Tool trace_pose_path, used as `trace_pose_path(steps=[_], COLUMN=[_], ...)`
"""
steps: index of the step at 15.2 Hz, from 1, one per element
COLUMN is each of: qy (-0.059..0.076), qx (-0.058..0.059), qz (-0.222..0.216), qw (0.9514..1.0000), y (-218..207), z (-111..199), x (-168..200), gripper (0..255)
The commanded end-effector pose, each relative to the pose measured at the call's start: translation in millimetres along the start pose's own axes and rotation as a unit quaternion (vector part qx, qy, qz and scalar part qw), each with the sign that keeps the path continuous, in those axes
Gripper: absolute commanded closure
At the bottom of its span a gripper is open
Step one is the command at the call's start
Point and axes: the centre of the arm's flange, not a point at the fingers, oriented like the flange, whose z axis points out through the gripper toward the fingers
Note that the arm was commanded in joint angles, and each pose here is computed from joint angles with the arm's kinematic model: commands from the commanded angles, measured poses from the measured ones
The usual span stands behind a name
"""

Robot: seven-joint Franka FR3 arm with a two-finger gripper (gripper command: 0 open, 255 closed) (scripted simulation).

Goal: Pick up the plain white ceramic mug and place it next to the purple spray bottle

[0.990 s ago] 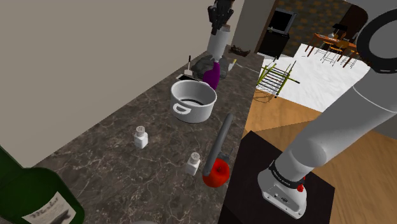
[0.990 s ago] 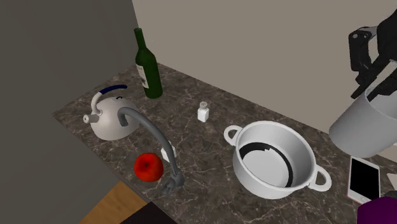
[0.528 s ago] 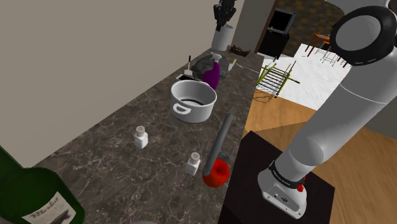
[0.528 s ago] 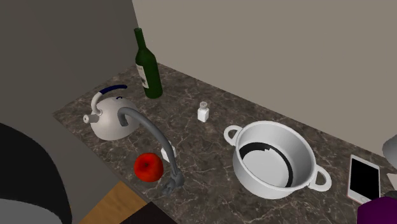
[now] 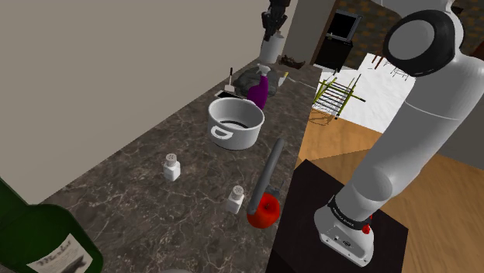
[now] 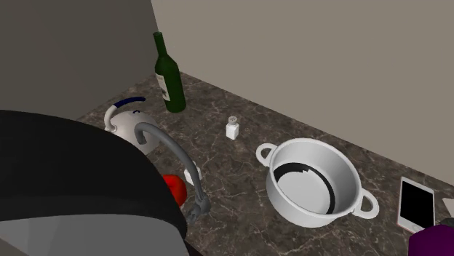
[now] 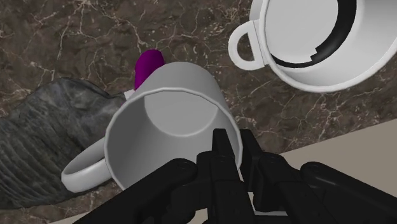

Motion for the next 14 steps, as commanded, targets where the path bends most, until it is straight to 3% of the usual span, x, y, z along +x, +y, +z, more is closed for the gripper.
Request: trace_pose_path(steps=[1, 14], qy=[0.000, 0.000], qx=[0.000, 0.000], qz=[0.000, 0.000], qw=[1.0000, 1.0000], y=[2, 1], z=[10, 79], x=[0, -5], gripper=[255, 255])
